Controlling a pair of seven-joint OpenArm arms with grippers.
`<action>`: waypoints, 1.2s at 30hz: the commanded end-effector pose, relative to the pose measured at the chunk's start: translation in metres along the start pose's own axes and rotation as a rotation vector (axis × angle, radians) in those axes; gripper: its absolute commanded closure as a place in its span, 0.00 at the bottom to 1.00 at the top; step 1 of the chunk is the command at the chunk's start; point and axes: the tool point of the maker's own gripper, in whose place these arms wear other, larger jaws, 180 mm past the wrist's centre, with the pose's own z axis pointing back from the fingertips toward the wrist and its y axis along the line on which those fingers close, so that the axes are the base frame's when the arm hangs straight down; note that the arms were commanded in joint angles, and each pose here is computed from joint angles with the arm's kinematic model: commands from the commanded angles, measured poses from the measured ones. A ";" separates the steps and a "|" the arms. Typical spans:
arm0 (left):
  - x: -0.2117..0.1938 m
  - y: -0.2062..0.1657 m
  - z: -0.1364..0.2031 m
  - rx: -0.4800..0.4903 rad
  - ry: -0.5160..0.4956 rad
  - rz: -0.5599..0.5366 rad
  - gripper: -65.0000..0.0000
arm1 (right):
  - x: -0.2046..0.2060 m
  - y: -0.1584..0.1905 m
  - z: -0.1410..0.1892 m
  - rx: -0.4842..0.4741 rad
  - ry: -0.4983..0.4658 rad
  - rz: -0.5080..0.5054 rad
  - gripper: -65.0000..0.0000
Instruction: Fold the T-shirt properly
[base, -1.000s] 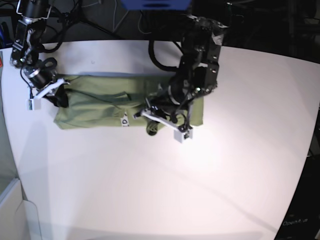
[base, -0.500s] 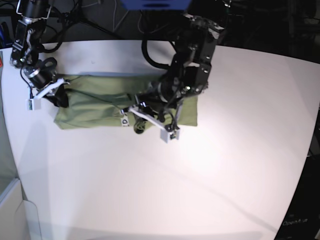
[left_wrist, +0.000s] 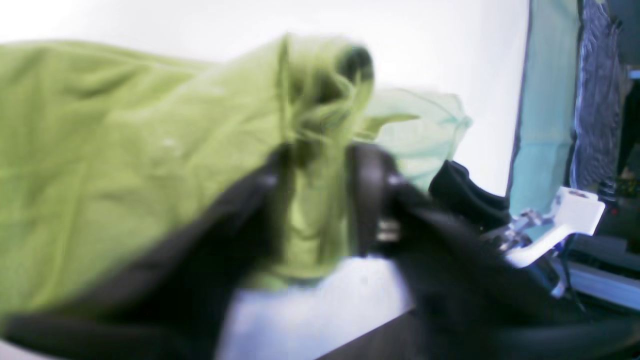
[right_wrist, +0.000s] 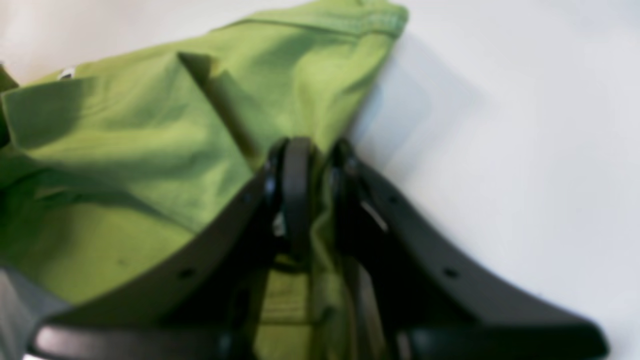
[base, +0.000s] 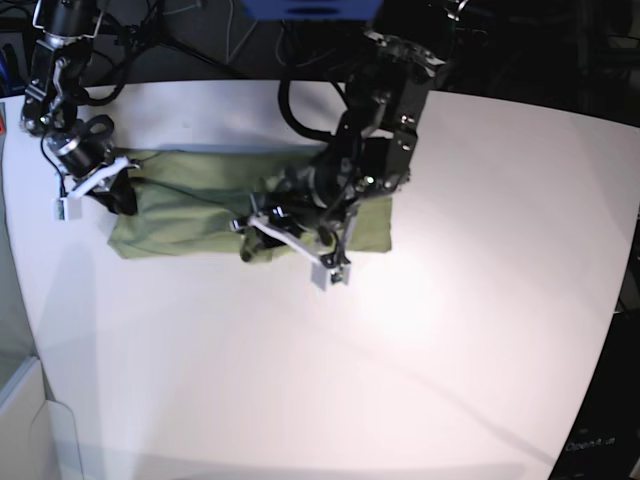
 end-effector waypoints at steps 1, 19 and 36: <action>0.010 -0.013 0.003 -0.038 -0.032 -0.012 0.45 | -0.014 -0.004 0.003 -0.014 0.076 0.031 0.89; 0.014 0.075 0.039 0.039 -0.095 0.089 0.78 | -0.013 -0.005 0.004 -0.015 0.074 0.035 0.89; 0.004 0.131 0.007 0.152 -0.043 0.192 0.97 | 0.018 0.019 0.022 0.017 0.003 0.155 0.88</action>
